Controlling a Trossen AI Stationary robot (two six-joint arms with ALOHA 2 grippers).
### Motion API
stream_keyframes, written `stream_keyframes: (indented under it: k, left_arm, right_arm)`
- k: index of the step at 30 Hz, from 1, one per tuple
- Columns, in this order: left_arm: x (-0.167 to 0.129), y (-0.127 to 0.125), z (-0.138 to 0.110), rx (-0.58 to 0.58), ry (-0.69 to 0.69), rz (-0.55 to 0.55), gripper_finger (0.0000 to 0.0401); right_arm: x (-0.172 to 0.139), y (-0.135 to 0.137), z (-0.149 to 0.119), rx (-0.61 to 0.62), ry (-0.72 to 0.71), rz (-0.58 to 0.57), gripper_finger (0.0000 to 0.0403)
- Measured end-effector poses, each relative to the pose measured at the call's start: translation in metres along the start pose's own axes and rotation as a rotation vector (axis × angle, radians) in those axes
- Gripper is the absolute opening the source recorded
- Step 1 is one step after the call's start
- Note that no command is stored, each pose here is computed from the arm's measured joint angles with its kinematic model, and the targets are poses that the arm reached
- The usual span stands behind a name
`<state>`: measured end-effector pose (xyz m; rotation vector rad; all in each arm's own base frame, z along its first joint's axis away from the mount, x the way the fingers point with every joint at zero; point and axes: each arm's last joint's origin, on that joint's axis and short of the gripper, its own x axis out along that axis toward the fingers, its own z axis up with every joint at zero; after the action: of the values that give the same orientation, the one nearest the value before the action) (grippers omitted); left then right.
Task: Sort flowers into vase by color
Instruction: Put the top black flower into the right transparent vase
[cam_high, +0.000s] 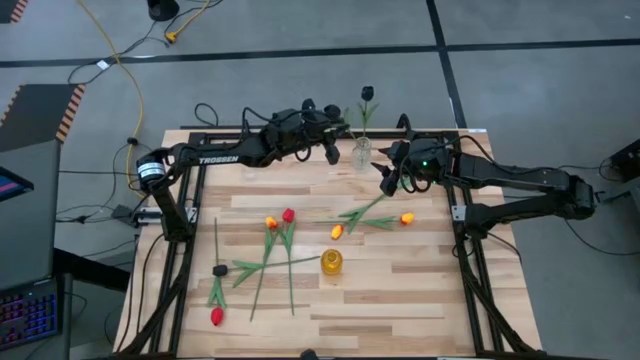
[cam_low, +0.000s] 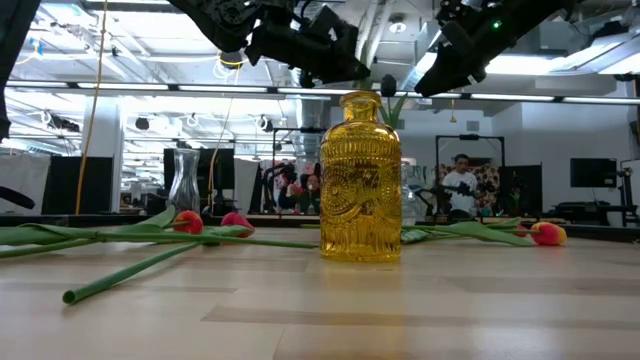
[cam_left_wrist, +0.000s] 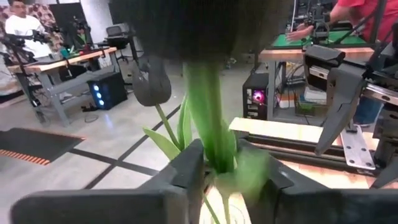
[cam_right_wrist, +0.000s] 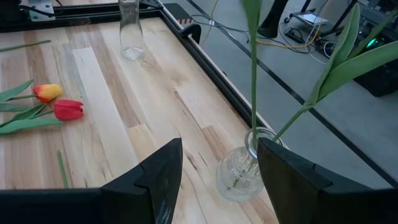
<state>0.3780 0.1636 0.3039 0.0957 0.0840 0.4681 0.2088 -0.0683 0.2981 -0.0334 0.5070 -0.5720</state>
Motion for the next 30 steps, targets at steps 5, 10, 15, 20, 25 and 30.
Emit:
stream_keyframes:
  k: [5, 10, 15, 20, 25, 30]
  left_arm:
    - [0.000, 0.000, 0.000, -0.026, 0.000, 0.000, 0.0121]
    - [0.000, 0.000, 0.001, -0.027, -0.007, 0.000, 0.0131]
    - [0.001, 0.001, 0.011, -0.029, -0.046, 0.004, 0.0132]
    - [0.002, 0.003, 0.032, -0.033, -0.108, 0.010, 0.0133]
    - [0.002, 0.004, 0.038, -0.031, -0.122, 0.011, 0.0133]
    - [0.008, 0.003, 0.029, -0.002, -0.104, 0.010, 0.0133]
  right_arm:
    - [0.000, 0.000, 0.000, 0.000, 0.000, 0.000, 0.0235]
    - [0.000, 0.000, 0.000, 0.000, 0.000, 0.000, 0.0235]
    - [0.000, 0.000, 0.000, 0.000, -0.001, 0.000, 0.0235]
    - [0.000, 0.000, 0.000, 0.000, -0.001, 0.000, 0.0235]
    - [0.000, 0.000, 0.000, 0.000, 0.000, 0.000, 0.0235]
    - [0.000, 0.000, 0.000, 0.000, -0.001, 0.000, 0.0235]
